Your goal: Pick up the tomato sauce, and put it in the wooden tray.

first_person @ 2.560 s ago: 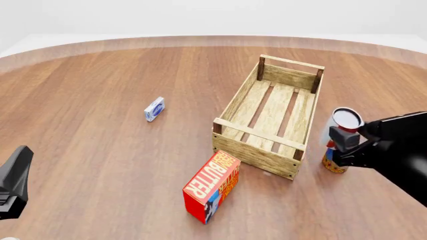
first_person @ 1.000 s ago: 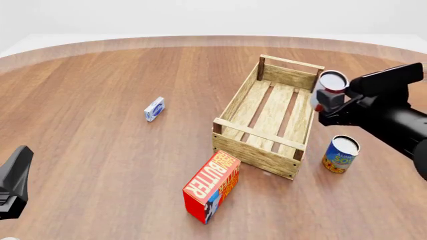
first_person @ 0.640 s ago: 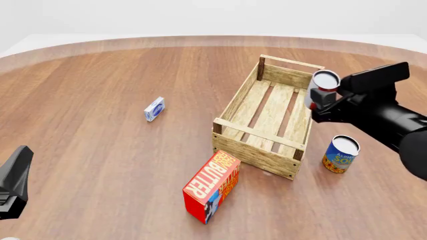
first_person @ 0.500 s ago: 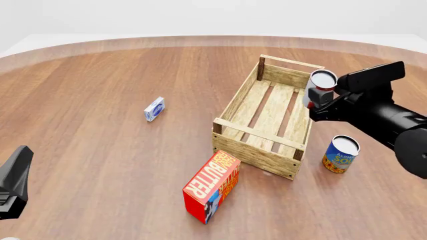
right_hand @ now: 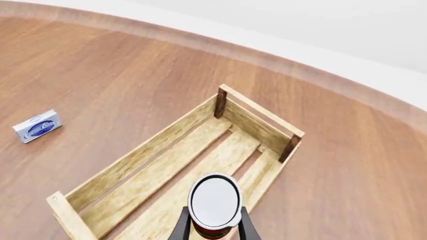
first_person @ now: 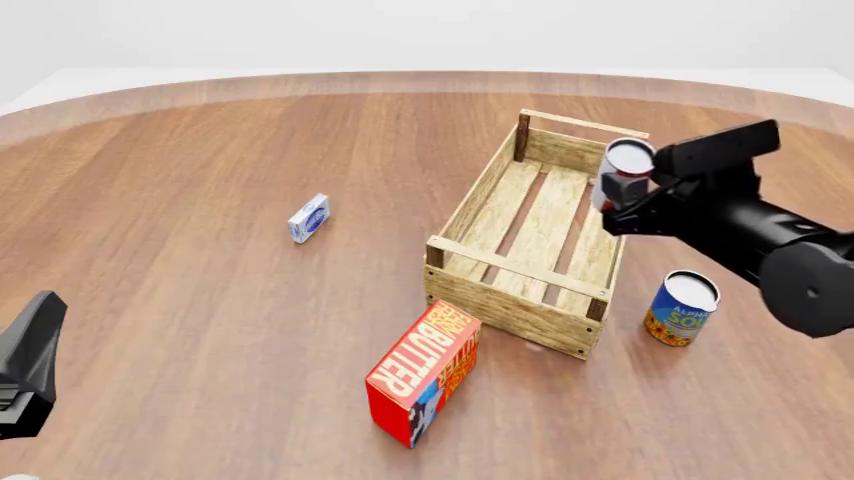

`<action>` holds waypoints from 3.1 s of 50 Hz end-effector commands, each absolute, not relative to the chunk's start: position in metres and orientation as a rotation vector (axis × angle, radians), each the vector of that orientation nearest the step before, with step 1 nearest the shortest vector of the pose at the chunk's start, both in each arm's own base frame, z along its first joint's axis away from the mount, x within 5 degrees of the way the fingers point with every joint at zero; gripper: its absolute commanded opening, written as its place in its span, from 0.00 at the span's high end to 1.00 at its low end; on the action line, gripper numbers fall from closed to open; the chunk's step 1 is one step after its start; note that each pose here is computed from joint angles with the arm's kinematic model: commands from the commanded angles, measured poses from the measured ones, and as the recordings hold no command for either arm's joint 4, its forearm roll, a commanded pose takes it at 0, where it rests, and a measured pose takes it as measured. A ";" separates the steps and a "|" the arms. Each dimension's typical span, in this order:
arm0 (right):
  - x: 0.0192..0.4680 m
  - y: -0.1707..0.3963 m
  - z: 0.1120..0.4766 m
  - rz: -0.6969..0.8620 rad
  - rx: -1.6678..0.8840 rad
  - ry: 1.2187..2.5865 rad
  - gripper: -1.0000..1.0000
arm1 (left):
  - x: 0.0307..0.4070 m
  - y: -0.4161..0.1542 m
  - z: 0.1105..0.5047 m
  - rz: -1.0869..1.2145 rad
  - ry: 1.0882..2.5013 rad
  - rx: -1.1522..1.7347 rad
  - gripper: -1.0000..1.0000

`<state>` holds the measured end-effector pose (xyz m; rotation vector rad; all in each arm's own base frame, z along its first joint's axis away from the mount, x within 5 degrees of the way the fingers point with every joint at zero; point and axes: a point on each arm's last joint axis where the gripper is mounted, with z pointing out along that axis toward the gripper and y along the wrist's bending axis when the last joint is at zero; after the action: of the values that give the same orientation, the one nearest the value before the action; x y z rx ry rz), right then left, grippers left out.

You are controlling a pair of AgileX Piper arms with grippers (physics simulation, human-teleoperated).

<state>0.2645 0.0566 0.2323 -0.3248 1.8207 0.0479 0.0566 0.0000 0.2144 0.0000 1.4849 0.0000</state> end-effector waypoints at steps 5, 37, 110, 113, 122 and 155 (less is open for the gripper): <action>0.277 0.060 0.228 0.063 -0.313 1.825 1.00 | 0.057 0.000 0.214 0.000 1.485 0.000 0.00; 0.299 0.069 0.207 0.081 -0.311 1.846 1.00 | 0.057 0.000 0.214 0.000 1.485 0.000 0.00; 0.346 0.088 0.157 0.123 -0.301 1.891 1.00 | 0.057 0.000 0.214 0.000 1.485 0.000 0.00; 0.347 0.088 0.155 0.124 -0.300 1.892 1.00 | 0.057 0.000 0.214 0.000 1.485 0.000 0.00; 0.350 0.087 0.154 0.119 -0.296 1.893 1.00 | 0.057 0.000 0.214 0.000 1.485 0.000 0.00; 0.356 0.088 0.142 0.122 -0.289 1.907 1.00 | 0.057 0.000 0.214 0.000 1.485 0.000 0.00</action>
<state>0.3539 0.0864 0.1434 -0.3061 1.9059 0.1073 0.0566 0.0000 0.2144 0.0000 1.4849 0.0000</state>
